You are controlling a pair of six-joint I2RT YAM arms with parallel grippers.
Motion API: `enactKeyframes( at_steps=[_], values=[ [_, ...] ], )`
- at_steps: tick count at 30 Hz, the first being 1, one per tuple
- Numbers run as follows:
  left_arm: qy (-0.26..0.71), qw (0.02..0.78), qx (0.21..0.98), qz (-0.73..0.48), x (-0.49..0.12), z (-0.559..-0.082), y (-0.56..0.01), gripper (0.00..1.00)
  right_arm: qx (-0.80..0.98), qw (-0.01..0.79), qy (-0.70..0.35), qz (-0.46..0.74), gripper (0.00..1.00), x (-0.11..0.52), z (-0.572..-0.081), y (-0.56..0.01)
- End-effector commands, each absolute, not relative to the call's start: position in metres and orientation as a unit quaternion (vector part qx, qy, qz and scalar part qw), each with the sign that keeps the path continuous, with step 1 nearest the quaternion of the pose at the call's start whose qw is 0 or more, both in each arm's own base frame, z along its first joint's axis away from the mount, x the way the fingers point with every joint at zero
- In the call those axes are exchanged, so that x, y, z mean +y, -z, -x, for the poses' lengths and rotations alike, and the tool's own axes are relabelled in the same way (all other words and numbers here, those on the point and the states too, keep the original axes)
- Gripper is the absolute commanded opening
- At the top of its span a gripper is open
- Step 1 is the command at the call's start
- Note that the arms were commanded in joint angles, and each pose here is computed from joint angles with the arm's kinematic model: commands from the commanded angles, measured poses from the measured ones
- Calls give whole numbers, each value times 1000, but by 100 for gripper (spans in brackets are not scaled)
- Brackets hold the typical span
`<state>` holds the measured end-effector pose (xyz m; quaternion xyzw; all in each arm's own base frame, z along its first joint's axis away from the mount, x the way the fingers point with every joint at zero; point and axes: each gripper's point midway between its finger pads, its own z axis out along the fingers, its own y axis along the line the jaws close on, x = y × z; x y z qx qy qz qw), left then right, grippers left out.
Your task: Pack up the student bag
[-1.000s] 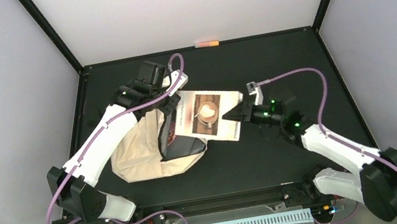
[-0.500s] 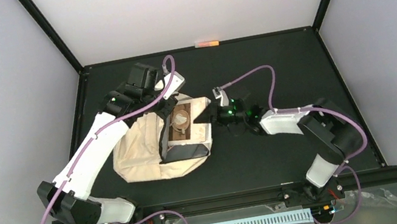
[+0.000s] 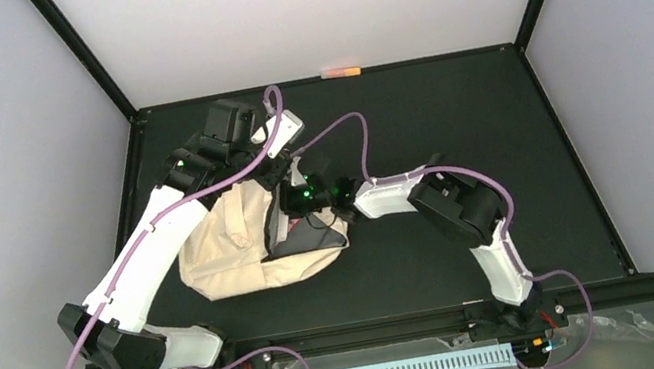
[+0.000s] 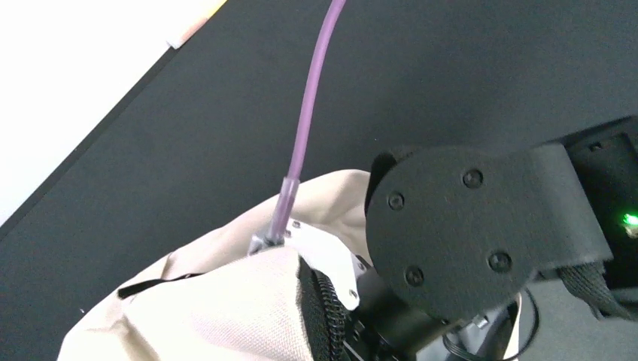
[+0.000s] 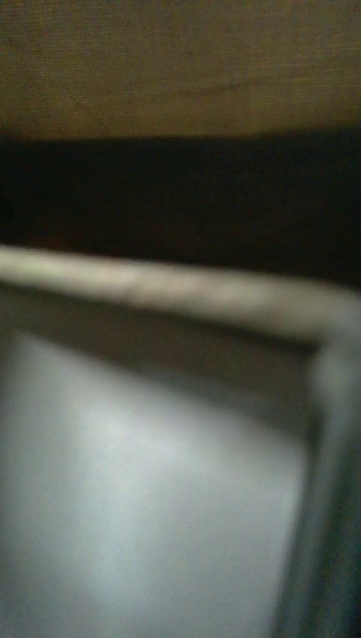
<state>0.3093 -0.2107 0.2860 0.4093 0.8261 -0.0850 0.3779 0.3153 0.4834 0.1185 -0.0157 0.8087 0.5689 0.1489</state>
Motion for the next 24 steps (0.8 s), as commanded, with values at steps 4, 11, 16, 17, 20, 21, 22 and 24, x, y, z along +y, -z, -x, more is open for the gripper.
enactKeyframes(
  at_steps=[4, 11, 16, 17, 20, 21, 22, 24],
  values=[
    [67, 442, 805, -389, -196, -318, -328, 2, 856, 209, -456, 126, 89, 454, -299, -123],
    [68, 435, 817, -372, -183, -322, -322, 2, 878, 234, -367, 197, 100, 396, -271, -142],
    [75, 430, 814, -382, -184, -318, -320, 2, 895, 269, -296, 200, 100, 347, -266, -146],
    [75, 427, 816, -383, -184, -317, -318, 2, 900, 277, -271, 200, 100, 337, -268, -144],
    [73, 424, 818, -382, -182, -317, -316, 2, 918, 287, -172, 213, 100, 309, -270, -123],
    [74, 424, 818, -381, -183, -317, -316, 2, 920, 290, -140, 225, 100, 305, -268, -117],
    [75, 423, 819, -381, -183, -317, -315, 2, 918, 293, -111, 243, 100, 304, -266, -110],
    [78, 430, 815, -380, -182, -313, -321, 2, 908, 301, -71, 282, 100, 312, -263, -100]
  ],
)
